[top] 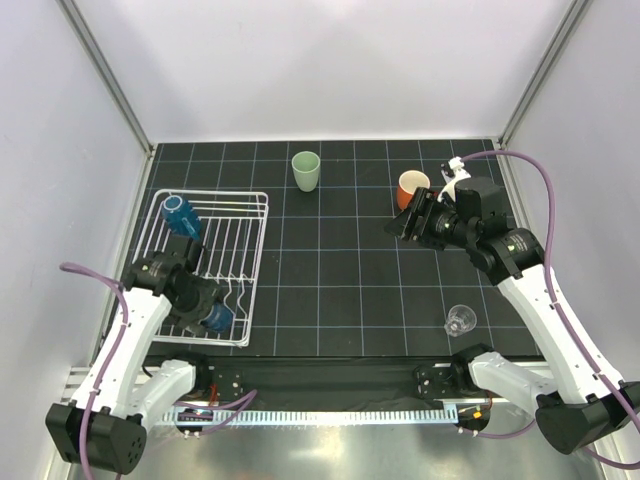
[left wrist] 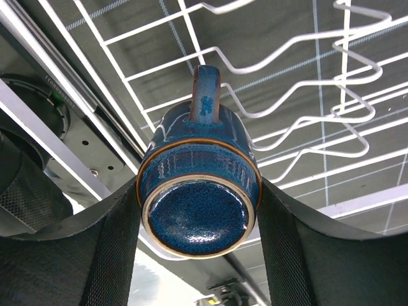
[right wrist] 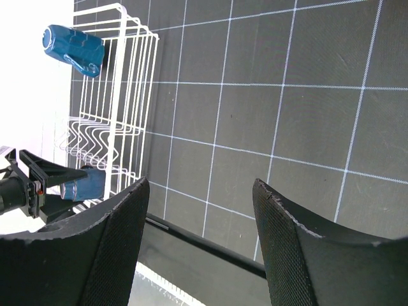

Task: Load the cups into the dish rack

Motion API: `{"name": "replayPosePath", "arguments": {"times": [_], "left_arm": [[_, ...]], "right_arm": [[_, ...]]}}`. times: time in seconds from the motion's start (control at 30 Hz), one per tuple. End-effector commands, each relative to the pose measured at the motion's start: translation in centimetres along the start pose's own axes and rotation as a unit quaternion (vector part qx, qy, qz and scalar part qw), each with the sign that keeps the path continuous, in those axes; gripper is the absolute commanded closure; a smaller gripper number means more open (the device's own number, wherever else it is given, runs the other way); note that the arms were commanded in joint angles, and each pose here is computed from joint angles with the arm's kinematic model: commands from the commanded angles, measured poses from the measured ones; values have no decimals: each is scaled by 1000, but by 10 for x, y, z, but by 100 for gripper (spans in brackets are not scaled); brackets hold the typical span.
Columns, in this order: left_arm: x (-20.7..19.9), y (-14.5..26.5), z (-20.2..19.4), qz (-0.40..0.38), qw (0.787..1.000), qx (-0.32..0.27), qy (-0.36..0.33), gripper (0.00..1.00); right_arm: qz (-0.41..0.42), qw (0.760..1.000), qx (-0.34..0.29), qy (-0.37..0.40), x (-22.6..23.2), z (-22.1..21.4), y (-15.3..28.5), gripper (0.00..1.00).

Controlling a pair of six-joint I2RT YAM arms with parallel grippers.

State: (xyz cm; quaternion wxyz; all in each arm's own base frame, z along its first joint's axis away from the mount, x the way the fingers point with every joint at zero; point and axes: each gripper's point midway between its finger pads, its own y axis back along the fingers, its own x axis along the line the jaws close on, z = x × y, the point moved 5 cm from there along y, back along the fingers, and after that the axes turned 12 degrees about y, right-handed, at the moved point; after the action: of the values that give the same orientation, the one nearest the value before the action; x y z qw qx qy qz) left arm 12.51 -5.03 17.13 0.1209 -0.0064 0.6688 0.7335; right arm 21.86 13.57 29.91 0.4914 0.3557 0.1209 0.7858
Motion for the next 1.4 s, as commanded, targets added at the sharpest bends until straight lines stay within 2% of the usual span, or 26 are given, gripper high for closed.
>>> {"name": "replayPosePath", "arguments": {"times": [0.0,0.33,0.4,0.47,0.63,0.8,0.93,1.1,1.13,1.27,1.37], "left_arm": [[52,5,6,123,992,-25,21,100],[53,-9,9,139,989,-43,22,100],[53,-12,7,141,989,-39,24,93],[51,-15,6,140,989,-37,27,82],[48,-20,6,131,990,-38,36,80],[48,-25,4,132,990,-32,38,69],[52,-26,4,145,988,-35,31,54],[52,-27,5,143,989,-36,28,42],[52,-27,5,145,988,-36,28,34],[53,-25,5,143,989,-35,23,15],[52,-23,4,136,990,-32,24,12]], "right_arm": [[-5,1000,-11,8,-1,3,2,33],[-6,1000,-10,13,-3,1,0,33],[-9,1000,-8,12,-4,-1,0,33],[-7,1000,-7,12,-4,-2,-1,33],[-6,1000,-6,13,-4,-2,-1,33],[-8,1000,-7,14,-5,-2,-1,33],[-8,1000,-6,15,-5,-4,-1,33],[-12,1000,-8,15,-6,-4,0,33],[-13,1000,-9,15,-6,-3,1,33],[-13,1000,-11,15,-6,-3,3,33],[-13,1000,-10,17,-5,-3,4,33]]}}
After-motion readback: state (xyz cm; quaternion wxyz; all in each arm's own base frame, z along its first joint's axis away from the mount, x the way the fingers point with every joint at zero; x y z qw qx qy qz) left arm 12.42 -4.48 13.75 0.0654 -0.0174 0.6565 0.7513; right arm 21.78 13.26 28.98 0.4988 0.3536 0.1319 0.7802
